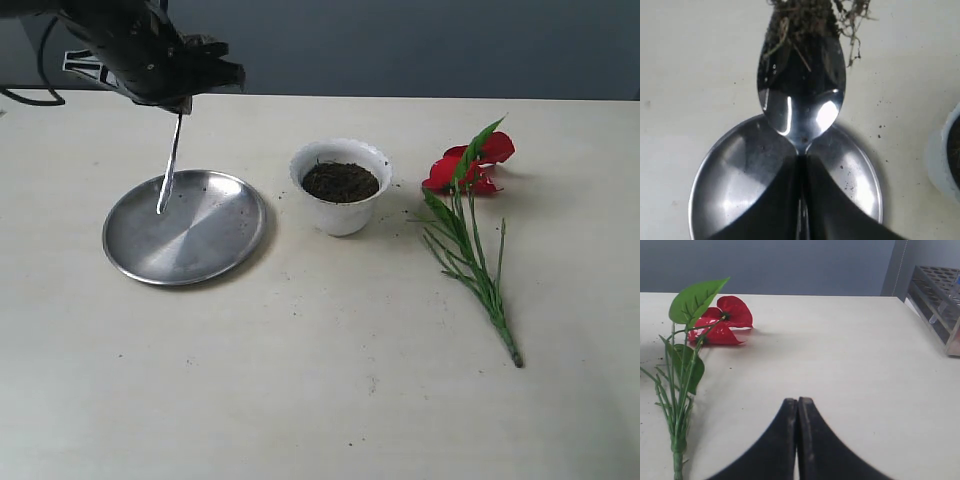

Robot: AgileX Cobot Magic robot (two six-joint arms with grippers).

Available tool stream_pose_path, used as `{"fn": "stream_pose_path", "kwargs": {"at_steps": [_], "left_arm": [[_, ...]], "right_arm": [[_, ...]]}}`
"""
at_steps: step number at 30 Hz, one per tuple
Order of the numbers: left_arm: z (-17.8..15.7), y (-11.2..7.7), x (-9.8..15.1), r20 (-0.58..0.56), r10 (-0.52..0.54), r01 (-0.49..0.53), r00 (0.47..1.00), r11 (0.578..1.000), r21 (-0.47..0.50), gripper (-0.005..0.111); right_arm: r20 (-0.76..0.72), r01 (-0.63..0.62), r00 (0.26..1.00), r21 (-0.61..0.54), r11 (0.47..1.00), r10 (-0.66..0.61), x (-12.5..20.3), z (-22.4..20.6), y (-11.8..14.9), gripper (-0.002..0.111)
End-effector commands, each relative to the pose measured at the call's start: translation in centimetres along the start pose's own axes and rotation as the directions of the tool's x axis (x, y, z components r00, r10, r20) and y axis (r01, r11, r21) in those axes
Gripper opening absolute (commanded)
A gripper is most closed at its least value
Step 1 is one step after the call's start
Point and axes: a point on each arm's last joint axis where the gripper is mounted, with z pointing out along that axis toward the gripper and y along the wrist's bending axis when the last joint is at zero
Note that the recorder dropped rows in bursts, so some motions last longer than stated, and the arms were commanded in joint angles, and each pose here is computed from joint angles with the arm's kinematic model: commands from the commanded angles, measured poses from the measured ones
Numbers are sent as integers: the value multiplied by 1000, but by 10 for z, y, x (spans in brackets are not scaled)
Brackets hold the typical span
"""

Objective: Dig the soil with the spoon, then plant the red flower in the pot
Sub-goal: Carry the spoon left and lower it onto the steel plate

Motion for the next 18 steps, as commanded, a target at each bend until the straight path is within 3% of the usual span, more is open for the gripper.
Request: {"fn": "stream_pose_path", "kwargs": {"at_steps": [1,18], "left_arm": [[4,4,6,-4,-46,47,999,999,25,0],[53,4,31,-191,-59,52,980,998,-37,0]], "right_arm": [[11,2,1000,4,1000,-2,0,0,0,0],[11,2,1000,4,1000,-2,0,0,0,0]]}}
